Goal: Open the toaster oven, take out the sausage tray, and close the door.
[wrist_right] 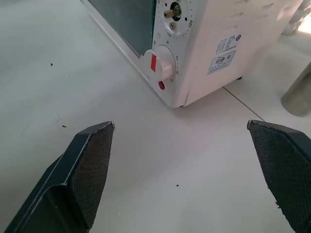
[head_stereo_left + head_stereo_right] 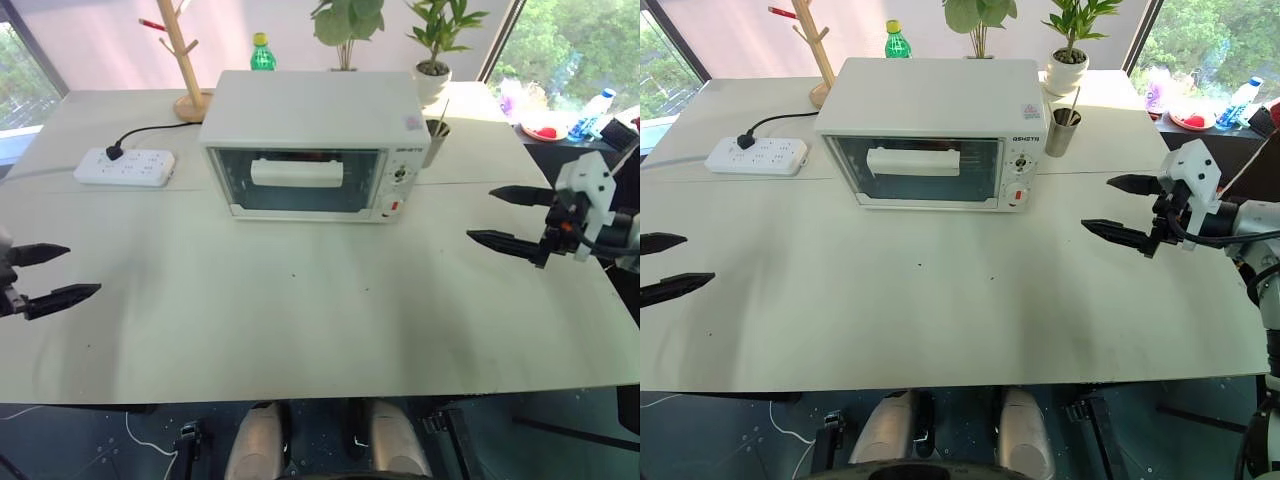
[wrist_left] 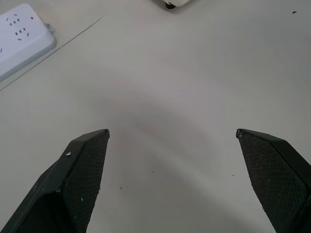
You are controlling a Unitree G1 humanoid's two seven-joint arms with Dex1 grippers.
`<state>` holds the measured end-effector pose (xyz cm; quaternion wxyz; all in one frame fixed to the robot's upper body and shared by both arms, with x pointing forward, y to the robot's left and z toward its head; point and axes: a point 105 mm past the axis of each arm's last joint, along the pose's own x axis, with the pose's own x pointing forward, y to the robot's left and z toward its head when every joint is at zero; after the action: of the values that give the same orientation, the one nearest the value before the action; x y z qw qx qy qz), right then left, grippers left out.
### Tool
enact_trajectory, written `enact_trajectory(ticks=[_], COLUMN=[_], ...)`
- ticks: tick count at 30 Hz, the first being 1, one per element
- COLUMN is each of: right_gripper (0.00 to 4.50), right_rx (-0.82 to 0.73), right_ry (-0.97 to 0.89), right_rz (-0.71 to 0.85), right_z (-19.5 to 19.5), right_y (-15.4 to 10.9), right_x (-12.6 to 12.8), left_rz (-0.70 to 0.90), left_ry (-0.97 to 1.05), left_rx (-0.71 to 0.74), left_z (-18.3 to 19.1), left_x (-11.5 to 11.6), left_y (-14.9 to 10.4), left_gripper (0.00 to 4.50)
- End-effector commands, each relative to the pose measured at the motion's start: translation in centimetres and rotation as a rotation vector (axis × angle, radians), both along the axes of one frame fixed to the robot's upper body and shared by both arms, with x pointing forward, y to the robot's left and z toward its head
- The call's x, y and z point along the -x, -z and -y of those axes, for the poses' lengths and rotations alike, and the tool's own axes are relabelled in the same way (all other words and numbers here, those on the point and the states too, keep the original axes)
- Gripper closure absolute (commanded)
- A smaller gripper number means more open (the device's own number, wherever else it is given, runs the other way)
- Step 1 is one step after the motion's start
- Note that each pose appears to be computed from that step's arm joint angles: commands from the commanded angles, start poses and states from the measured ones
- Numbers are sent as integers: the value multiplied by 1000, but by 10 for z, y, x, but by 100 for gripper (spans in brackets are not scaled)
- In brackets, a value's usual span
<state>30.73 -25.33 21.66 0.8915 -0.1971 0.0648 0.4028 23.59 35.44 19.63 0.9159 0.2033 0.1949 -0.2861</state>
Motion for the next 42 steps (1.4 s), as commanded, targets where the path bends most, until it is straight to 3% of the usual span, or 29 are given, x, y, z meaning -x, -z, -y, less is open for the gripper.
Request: enact_trajectory(ticks=[1, 11, 18, 25, 29, 42], right_gripper=[0, 0, 0, 0, 0, 0], right_rx=[1, -31, -66, -121, -158, -178], right_ry=[-1, 9, -77, -183, -219, -278], right_rz=[46, 10, 21, 15, 35, 51], right_z=[2, -1, -40, -85, -120, -170], right_y=[-10, -8, -10, -6, -4, -3], right_x=[2, 5, 5, -3, -19, -46], left_rz=[49, 84, 138, 118, 104, 116], left_ry=[-5, -4, 196, 404, 521, 580], left_rx=[-31, 49, 205, 230, 226, 205], left_z=[-4, 3, 73, 131, 156, 161], left_x=[0, -9, -29, -45, -53, -59], left_y=[-11, -22, -48, -52, -53, -59], left_gripper=[5, 5, 5, 5, 5, 5])
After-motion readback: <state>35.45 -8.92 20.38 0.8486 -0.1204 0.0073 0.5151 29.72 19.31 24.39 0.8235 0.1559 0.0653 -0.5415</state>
